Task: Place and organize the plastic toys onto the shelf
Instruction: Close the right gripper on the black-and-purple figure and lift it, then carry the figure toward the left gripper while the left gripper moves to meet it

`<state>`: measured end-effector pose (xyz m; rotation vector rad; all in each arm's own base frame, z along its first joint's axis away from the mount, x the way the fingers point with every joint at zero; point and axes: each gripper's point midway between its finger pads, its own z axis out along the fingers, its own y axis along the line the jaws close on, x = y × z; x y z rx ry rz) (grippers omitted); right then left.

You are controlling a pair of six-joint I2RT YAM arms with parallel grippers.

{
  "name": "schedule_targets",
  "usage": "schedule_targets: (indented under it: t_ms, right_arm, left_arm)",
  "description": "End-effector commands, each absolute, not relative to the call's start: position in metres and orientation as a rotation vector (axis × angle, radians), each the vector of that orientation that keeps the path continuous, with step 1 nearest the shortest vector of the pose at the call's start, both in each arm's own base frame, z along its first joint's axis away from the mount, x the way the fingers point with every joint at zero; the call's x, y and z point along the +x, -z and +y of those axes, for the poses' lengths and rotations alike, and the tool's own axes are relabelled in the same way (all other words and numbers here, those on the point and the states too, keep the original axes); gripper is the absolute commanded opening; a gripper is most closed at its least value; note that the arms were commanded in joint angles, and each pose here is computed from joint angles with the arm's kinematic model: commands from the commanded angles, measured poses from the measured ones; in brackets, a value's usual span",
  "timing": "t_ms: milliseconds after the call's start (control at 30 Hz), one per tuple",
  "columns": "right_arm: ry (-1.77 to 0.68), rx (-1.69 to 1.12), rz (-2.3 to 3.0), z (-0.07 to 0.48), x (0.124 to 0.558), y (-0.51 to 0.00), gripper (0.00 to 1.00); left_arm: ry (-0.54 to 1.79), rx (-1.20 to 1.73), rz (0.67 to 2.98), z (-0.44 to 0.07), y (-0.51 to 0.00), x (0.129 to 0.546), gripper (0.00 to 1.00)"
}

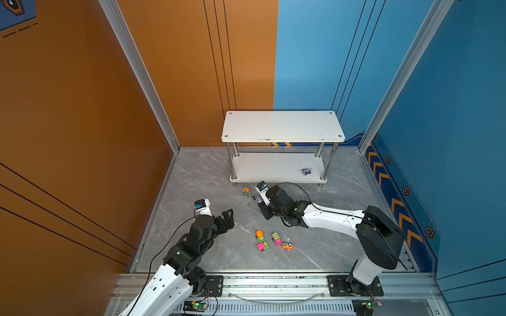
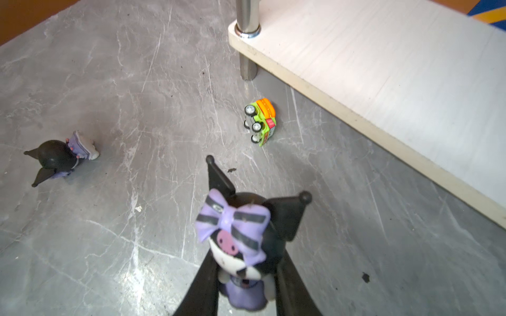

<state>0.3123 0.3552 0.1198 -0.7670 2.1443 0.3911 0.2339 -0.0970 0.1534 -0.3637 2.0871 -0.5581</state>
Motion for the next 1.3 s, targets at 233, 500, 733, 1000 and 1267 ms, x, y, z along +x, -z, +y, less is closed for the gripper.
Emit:
schedule_targets:
  t_ms: [233,500,733,1000,1267]
  right_arm:
    - [-0.282,-0.67,1.997,0.333,0.335,-0.146,0.0]
    - [-0.337,-0.539,1.942,0.306,0.374,-0.157,0.0]
    - [-0.439,-0.567,1.946,0.315,0.375,-0.161,0.0]
    - [-0.694,-0.742,1.965,0.357,0.321,-0.169,0.0]
    - [-0.829,-0.841,1.93,0.371,0.281,-0.19,0.0]
  left_arm:
    - [0.61,-0.242,2.017,-0.12,-0.186,0.235,0.98]
    - [0.594,-0.267,2.012,-0.114,-0.179,0.232,0.98]
    - [0.637,-0.236,1.995,-0.125,-0.188,0.237,0.98]
    - [0.844,-0.11,1.909,-0.173,-0.232,0.255,0.96]
    - [0.978,-0.049,1.889,-0.203,-0.246,0.263,0.83]
